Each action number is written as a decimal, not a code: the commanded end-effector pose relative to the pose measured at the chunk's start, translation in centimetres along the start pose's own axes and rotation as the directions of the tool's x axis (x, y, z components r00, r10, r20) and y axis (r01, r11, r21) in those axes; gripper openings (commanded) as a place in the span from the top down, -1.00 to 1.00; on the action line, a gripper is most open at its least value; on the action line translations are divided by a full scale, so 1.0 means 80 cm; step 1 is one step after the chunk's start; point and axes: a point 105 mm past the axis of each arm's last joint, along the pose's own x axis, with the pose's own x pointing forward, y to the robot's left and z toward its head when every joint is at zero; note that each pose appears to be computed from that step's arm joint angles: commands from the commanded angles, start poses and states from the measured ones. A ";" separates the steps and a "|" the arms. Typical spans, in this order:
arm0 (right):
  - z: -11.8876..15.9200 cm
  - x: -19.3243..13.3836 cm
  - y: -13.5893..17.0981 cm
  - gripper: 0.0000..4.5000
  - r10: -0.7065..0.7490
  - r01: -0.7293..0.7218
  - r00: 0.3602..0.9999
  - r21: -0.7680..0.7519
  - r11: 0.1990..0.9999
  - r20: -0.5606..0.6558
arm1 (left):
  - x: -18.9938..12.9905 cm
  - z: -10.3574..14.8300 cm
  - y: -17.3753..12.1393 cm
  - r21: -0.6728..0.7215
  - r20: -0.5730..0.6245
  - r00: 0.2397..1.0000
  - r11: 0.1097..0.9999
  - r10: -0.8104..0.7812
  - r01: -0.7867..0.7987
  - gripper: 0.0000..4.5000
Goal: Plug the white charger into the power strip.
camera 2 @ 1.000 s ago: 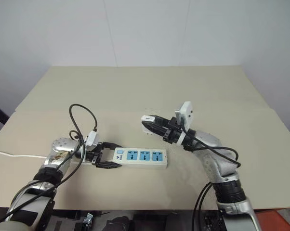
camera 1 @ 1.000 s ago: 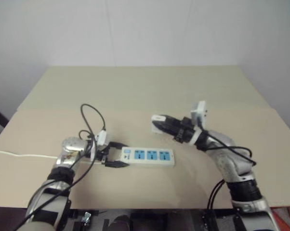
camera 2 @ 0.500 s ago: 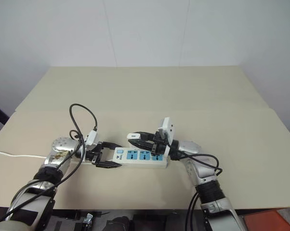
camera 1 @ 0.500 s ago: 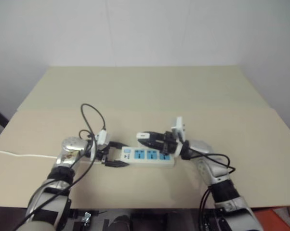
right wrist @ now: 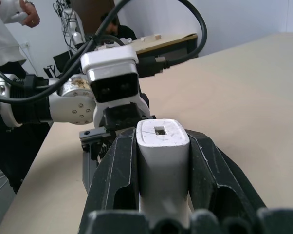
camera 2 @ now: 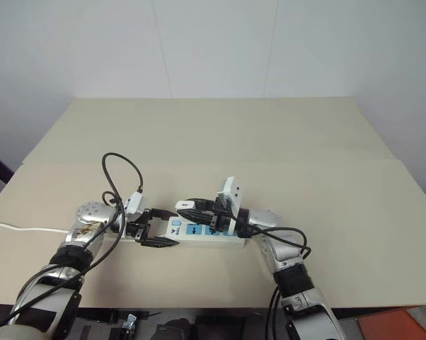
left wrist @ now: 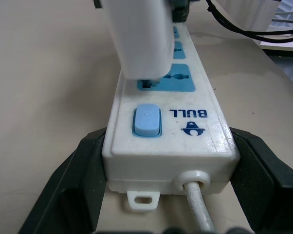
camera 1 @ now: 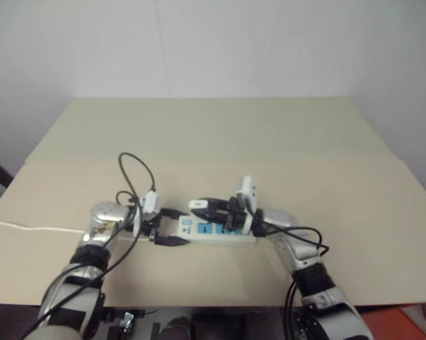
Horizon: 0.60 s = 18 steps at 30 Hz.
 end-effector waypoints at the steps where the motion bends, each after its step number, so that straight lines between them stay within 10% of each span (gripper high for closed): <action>1: 0.010 0.005 -0.001 0.51 0.018 -0.017 1.000 -0.042 0.999 0.023 | 0.000 0.005 0.001 0.021 0.004 1.000 1.000 0.002 -0.002 -0.50; 18: -0.008 -0.016 -0.011 0.51 -0.005 0.005 0.999 -0.015 1.000 -0.042 | 0.001 0.005 0.002 0.020 0.010 1.000 1.000 0.010 -0.010 -0.50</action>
